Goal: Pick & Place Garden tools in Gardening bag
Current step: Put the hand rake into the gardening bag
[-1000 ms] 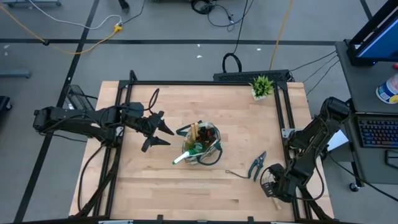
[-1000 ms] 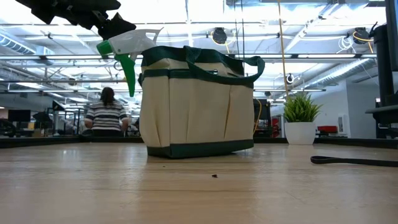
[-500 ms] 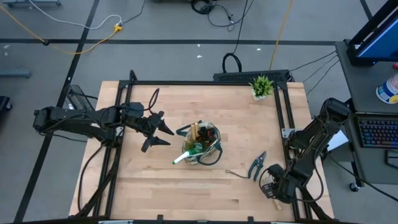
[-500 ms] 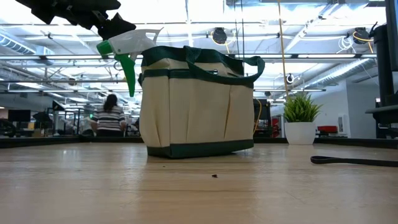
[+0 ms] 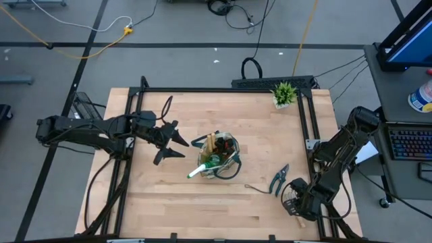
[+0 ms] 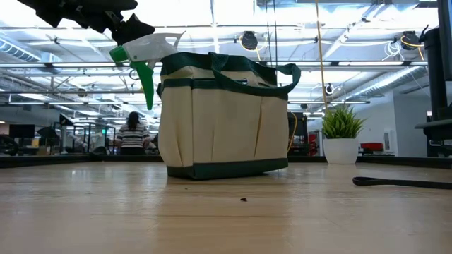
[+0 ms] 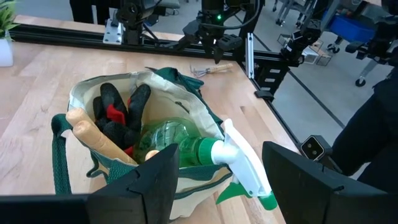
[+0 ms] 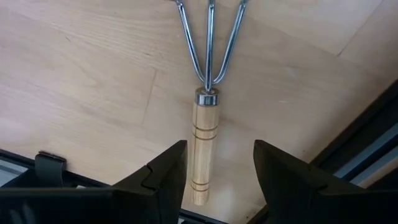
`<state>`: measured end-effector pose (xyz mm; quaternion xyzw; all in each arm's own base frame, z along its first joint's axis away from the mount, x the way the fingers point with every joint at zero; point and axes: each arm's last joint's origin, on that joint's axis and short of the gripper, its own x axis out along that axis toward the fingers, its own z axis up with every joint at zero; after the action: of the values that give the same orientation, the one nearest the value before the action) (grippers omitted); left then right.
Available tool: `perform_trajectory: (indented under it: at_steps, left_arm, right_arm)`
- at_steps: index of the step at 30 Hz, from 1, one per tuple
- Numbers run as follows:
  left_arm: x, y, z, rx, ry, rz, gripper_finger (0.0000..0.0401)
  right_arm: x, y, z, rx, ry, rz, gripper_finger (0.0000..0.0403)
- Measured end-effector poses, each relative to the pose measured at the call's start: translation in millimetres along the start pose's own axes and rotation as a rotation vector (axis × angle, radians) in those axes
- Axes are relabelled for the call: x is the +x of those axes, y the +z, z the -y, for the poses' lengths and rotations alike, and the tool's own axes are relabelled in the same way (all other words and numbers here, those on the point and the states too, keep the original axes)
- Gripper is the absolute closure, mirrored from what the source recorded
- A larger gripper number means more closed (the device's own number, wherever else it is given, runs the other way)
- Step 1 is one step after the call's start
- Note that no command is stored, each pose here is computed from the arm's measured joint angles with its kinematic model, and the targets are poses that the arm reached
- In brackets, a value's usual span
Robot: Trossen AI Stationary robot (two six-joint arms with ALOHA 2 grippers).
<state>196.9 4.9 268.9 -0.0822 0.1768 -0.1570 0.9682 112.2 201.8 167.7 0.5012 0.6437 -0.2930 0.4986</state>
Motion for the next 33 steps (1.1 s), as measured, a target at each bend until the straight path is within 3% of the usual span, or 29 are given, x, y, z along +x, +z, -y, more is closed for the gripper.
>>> perform_trajectory:
  at_steps: [8, 15, 26, 33]
  left_arm:
    - [0, 0, 0, 0.0, 0.0, 0.0, 0.0164]
    - [0, 0, 0, -0.001, 0.0, -0.001, 0.0164]
    - [0, -1, 0, -0.005, 0.0, -0.008, 0.0164]
    - [0, -1, 0, -0.001, 0.001, -0.008, 0.0164]
  right_arm:
    - [-1, 1, -4, -0.026, 0.018, -0.025, 0.0227]
    - [-4, 8, -22, -0.056, 0.14, -0.031, 0.0227]
    - [17, 1, -17, -0.068, 0.001, -0.099, 0.0227]
    - [35, 0, -20, -0.068, -0.026, -0.106, 0.0227]
